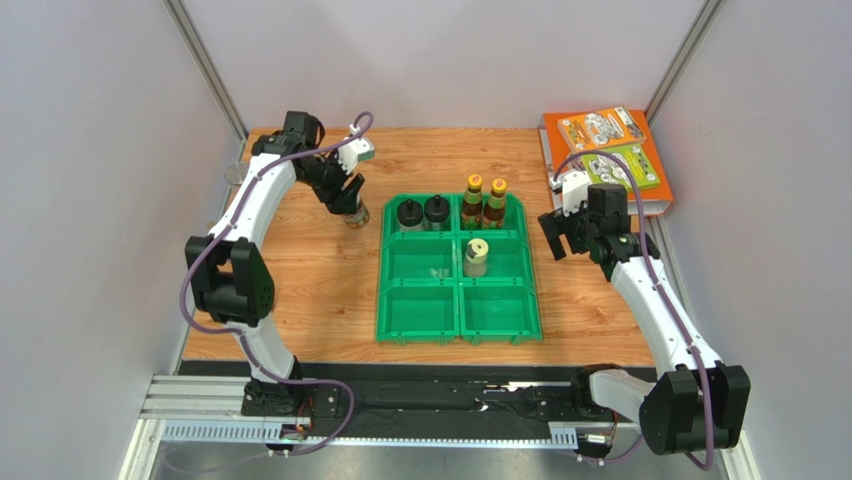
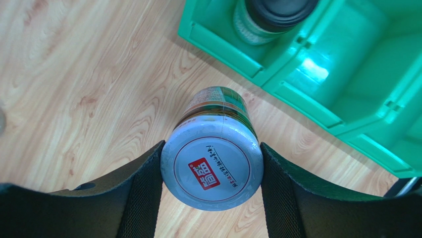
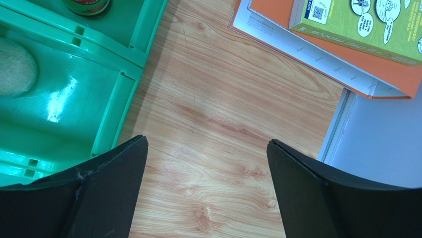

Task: Organize the condiment bottles
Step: Place the bottle in the storage box.

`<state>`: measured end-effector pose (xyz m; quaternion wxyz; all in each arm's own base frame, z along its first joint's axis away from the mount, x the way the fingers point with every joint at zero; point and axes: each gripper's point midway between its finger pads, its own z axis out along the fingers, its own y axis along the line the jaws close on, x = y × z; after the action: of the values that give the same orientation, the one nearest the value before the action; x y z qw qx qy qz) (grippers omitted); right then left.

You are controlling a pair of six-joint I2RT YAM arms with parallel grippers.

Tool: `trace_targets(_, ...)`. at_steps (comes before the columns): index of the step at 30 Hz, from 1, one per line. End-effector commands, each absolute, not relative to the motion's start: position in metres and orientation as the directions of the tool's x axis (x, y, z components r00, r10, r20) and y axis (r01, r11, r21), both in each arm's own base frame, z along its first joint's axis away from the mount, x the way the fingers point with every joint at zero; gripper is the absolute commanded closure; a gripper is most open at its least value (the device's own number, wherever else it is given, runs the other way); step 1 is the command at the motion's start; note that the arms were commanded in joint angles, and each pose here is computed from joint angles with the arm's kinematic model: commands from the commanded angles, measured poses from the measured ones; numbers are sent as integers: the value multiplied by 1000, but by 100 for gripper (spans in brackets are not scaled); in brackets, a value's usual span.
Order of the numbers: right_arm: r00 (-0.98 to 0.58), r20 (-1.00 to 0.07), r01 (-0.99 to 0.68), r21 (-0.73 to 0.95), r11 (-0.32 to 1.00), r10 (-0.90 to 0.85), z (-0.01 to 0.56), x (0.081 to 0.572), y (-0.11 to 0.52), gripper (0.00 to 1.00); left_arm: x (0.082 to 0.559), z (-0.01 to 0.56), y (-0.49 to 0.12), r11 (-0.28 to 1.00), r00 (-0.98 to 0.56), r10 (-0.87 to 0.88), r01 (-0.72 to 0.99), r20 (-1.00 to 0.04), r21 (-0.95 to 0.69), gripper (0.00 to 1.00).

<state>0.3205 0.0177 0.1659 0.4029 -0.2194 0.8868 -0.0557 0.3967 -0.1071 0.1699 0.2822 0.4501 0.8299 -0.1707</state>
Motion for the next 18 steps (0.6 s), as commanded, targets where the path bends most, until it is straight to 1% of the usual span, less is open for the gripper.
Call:
trace_targets(1, -508, -743, -337, -294, 894, -436, 196, 328, 22, 7, 377, 216, -131, 477, -309, 638, 877, -705, 47, 100)
trace_targets(6, -502, -749, -334, -293, 896, -433, 199, 328, 22, 7, 343, 233, -153, 409, -238, 646, 910, -725, 65, 100)
trace_targets(10, -504, -747, -338, -291, 895, -434, 197, 327, 23, 7, 310, 245, -187, 319, -155, 655, 944, -740, 84, 100)
trace_targets(13, -500, -750, -335, -294, 895, -433, 199, 328, 23, 7, 295, 251, -210, 276, -105, 659, 955, -745, 110, 100)
trace_targets(18, -494, -756, -334, -291, 897, -429, 201, 327, 23, 7, 292, 243, -241, 246, -71, 667, 961, -741, 130, 100)
